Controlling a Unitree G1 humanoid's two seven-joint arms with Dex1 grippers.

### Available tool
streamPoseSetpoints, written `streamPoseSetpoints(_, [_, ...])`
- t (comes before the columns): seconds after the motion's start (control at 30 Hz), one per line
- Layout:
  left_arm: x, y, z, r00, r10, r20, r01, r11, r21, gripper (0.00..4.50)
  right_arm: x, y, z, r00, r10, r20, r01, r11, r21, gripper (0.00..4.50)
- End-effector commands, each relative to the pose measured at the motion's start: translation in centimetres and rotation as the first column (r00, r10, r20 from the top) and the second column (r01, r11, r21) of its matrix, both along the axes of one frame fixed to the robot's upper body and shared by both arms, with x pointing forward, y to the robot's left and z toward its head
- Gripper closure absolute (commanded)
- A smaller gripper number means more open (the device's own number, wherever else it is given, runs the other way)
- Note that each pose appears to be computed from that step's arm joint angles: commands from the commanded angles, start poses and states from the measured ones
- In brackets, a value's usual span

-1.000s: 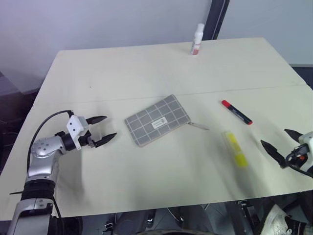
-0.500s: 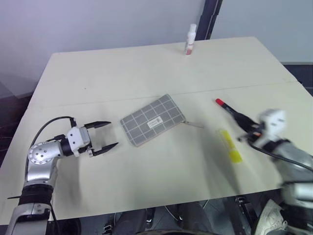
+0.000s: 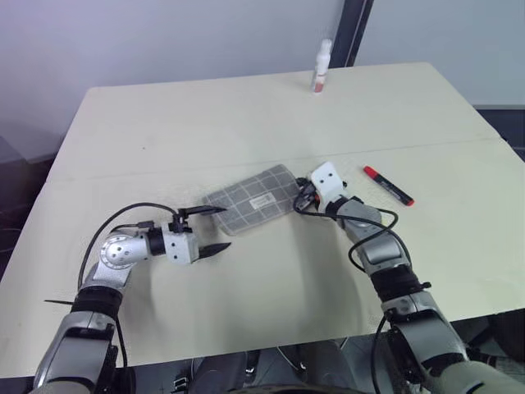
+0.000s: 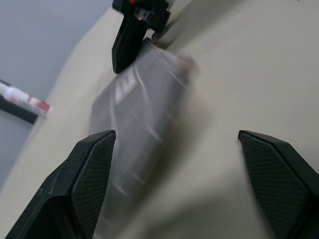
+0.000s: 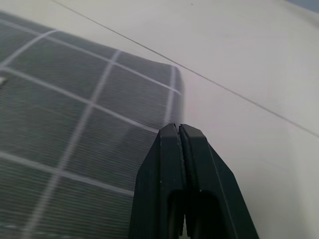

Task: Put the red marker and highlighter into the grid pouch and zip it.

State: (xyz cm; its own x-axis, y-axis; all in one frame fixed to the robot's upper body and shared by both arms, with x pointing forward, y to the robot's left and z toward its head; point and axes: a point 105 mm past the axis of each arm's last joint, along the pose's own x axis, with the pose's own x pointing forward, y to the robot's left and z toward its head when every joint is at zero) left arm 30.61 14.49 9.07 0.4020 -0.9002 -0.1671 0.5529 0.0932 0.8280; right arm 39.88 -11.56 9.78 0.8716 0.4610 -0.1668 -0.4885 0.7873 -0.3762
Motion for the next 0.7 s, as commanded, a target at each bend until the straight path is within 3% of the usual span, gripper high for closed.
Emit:
streamPoseSetpoints(0.03, [0.4,-1.3,-0.9,1.0,-0.014,-0.001,0.014,1.0,0.028,0.35,-0.2,-0.1,-0.4,1.0,0.004,-0.016,-0.004,1.0,-0.013,4.42])
streamPoseSetpoints(0.13, [1.6,-2.6,-0.7,1.0,0.004,-0.002,-0.004,1.0,0.014,0.35,-0.4,0.2,-0.2,1.0,0.018,-0.009,-0.018,1.0,-0.011,4.42])
streamPoseSetpoints(0.17, [2.0,-3.1,-0.7,1.0,0.01,-0.012,-0.01,1.0,-0.006,0.59,-0.4,0.2,-0.2,1.0,0.017,-0.008,-0.017,1.0,-0.01,4.47])
streamPoseSetpoints(0.23, [2.3,-3.4,-1.1,0.999,0.017,-0.042,-0.018,1.0,-0.011,1.21,-0.4,0.1,0.0,1.0,0.014,-0.005,-0.014,1.0,-0.008,4.5])
streamPoseSetpoints(0.43, [3.0,-2.7,-2.0,0.993,0.065,-0.101,-0.065,0.998,0.004,4.34,-0.6,-0.4,0.5,1.0,0.006,0.008,-0.006,1.0,-0.003,4.5])
streamPoseSetpoints(0.53, [3.0,-3.0,-1.7,0.991,0.058,-0.124,-0.063,0.997,-0.043,4.43,-1.0,-0.2,1.4,1.0,0.03,0.007,-0.031,0.997,0.074,4.5])
streamPoseSetpoints(0.7, [3.1,-3.5,-0.7,0.989,0.051,-0.141,-0.067,0.991,-0.113,4.5,-1.6,-0.9,4.7,0.998,0.019,0.065,-0.029,0.988,0.153,2.19])
